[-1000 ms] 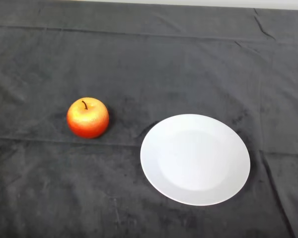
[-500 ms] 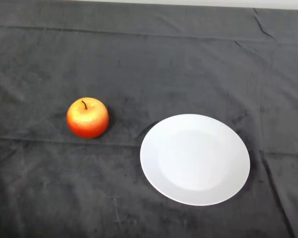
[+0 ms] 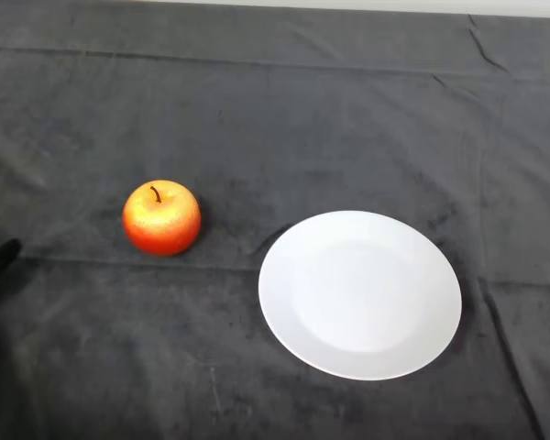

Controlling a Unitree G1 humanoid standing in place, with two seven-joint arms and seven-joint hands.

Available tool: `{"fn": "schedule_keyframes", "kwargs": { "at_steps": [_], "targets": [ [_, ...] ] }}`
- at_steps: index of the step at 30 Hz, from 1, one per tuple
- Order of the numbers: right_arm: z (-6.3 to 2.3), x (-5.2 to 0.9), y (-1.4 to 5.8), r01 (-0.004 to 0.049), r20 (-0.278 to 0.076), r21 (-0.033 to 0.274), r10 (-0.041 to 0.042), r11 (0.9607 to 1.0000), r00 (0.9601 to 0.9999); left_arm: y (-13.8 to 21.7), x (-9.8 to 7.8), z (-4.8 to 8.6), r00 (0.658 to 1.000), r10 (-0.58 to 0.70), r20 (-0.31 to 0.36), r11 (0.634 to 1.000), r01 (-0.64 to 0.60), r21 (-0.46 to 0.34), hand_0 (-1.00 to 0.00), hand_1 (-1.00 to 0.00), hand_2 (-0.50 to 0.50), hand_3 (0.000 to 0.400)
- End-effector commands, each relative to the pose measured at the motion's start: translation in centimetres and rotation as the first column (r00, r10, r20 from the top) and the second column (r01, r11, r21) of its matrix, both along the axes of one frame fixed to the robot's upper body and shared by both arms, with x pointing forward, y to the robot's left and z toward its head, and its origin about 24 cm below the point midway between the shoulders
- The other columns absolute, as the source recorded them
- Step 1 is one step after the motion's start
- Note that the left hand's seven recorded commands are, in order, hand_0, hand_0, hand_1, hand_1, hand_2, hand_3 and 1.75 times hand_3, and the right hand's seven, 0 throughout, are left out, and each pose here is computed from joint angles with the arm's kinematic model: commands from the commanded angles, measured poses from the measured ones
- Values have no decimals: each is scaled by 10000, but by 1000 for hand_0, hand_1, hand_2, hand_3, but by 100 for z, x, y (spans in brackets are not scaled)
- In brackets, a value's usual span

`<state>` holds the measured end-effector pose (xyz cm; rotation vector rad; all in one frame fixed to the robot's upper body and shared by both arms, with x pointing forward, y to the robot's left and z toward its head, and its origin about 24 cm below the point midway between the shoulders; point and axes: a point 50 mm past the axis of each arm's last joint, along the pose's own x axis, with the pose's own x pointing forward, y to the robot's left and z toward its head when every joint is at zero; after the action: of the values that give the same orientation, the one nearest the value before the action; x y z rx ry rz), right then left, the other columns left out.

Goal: Move the apple to the plate

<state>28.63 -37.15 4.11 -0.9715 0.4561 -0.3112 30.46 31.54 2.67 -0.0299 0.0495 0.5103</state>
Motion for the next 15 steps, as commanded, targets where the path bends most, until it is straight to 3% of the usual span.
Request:
{"fn": "schedule_keyframes", "kwargs": {
  "at_steps": [1, 15],
  "targets": [
    [-324, -206, 43, 53, -1212, 217, -26, 9998, 9926, -114, 157, 201, 9951, -676, 726, 9967, 641, 506, 0, 0, 0, 0],
    [-324, -207, 43, 55, -1210, 222, -28, 9997, 9926, -502, 311, 177, 9713, -2379, -1, 9573, 2345, 1689, 0, 0, 0, 0]
  ]
}}
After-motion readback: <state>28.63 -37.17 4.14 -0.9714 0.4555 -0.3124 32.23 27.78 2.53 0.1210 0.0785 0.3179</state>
